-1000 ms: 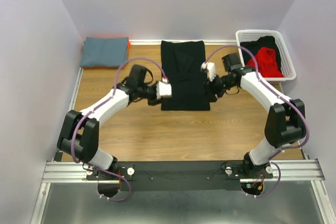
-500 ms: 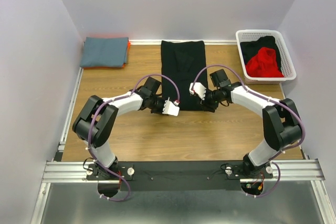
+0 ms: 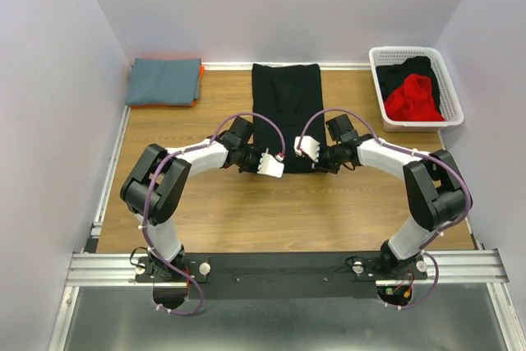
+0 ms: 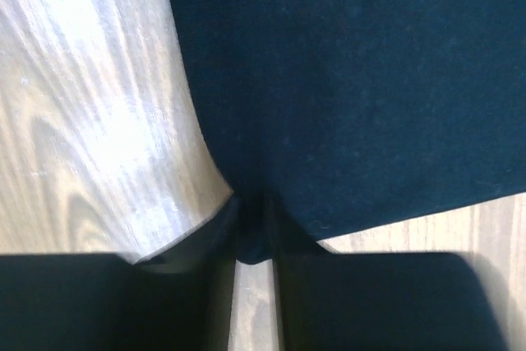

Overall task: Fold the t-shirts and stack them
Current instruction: Fold the tshirt

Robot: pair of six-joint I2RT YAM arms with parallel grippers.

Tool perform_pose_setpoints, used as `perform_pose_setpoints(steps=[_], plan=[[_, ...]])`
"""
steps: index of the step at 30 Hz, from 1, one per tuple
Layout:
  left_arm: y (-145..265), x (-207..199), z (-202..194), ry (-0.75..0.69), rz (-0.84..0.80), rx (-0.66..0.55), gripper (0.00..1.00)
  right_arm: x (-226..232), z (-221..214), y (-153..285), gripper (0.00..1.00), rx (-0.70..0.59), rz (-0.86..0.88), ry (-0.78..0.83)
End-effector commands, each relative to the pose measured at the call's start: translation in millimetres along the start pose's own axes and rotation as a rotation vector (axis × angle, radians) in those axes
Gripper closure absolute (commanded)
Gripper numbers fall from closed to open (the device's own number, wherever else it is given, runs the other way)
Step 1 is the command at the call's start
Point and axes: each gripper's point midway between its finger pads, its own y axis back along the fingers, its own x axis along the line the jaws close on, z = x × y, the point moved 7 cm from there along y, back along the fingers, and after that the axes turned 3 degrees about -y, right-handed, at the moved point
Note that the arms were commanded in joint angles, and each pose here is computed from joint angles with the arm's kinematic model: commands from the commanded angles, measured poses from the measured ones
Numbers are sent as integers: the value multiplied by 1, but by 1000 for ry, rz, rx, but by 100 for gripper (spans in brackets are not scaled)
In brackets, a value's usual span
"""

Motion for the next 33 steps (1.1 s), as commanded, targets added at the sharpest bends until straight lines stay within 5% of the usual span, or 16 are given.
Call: perform_pose_setpoints(steps=[1,2,17,26,33], plan=[[-2,-18,-8,51,-94,48,94,1,-13,-9,90,82,-9,-27],[1,-16,-6,51,-86,46,100,-2,-9,-6,99,75,-23,-36],[111,70,54,44,78,-25,100,-52,75,94,99,-55,-225,-91],[141,9,93,23,-12,-62,100,6,75,143,99,-72,-57,-157],[166,-51,130,52,-112,-204,100,86,77,178,99,-107,51,-146]])
